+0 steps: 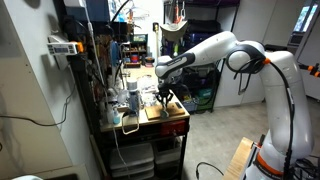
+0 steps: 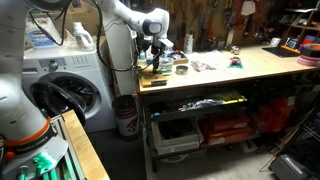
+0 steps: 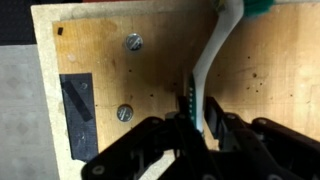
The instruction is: Pick up the green and white brush and put it on the brown object on the table
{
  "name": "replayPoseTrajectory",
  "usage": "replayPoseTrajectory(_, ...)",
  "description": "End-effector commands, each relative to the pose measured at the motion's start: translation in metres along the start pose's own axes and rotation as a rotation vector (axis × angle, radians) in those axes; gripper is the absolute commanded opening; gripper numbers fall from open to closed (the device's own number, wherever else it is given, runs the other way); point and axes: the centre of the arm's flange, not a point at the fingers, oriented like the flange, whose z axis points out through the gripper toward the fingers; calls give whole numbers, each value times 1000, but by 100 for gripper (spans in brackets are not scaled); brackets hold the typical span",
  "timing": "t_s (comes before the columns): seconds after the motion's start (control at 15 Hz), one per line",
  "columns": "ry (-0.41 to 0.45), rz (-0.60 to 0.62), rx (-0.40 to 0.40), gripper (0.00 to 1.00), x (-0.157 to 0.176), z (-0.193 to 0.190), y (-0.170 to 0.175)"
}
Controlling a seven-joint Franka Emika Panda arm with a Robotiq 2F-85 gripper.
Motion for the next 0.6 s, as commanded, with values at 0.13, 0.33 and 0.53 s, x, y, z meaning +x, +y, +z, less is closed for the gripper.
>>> replayPoseTrajectory(0.13, 26, 0, 34, 72, -2, -14, -2)
replayPoseTrajectory(0.33, 36, 2, 13, 96, -13, -30, 4)
replayPoseTrajectory(0.53, 77, 18, -4, 100, -34, -56, 19)
